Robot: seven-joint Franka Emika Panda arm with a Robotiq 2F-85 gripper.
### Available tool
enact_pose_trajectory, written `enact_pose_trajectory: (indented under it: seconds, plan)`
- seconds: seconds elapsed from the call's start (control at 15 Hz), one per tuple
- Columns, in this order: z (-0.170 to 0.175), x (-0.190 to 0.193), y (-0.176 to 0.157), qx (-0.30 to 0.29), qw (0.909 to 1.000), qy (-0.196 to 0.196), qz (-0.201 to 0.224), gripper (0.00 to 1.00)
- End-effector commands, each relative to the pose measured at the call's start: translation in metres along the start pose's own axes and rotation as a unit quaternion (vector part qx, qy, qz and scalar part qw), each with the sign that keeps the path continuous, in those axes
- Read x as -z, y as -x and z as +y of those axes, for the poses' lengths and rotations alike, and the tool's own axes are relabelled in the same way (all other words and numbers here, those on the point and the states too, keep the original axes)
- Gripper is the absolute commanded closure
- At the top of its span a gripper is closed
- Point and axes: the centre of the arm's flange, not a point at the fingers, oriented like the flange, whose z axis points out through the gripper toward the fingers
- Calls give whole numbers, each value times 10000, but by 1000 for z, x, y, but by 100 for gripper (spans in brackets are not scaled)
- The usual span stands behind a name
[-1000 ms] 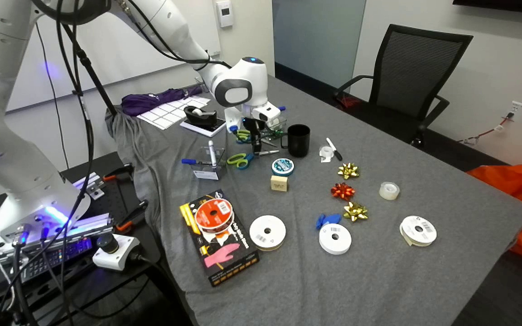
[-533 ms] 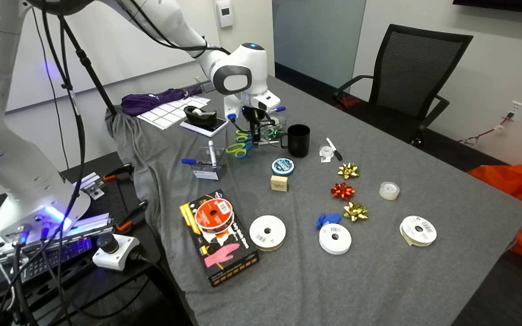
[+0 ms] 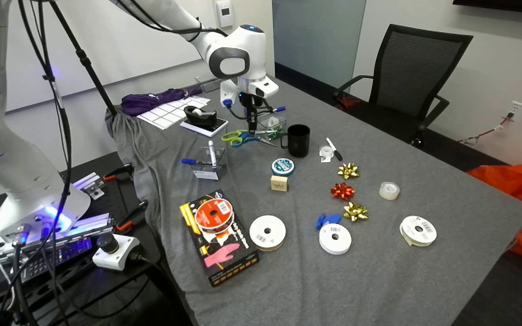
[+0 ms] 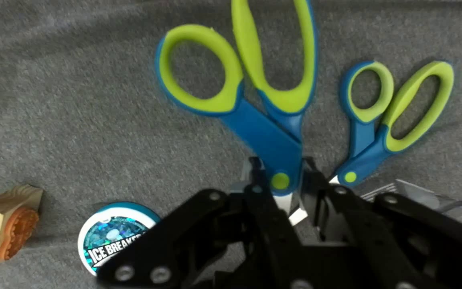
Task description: Put the right scissors in the bowl furthest from you
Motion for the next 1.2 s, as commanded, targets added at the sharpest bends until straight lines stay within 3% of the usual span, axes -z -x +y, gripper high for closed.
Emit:
enact_pose_trajectory:
  seconds: [0.0,0.4,0.67,1.13]
  plan:
    - [7,21,23,19,9997,-95,-232,94]
    - [3,37,40,11,9988,-259,-413,94]
    - [-27,46,40,-192,9968,-430,-654,94]
    - [-79,70,20,-1173,9814,-810,-1285,94]
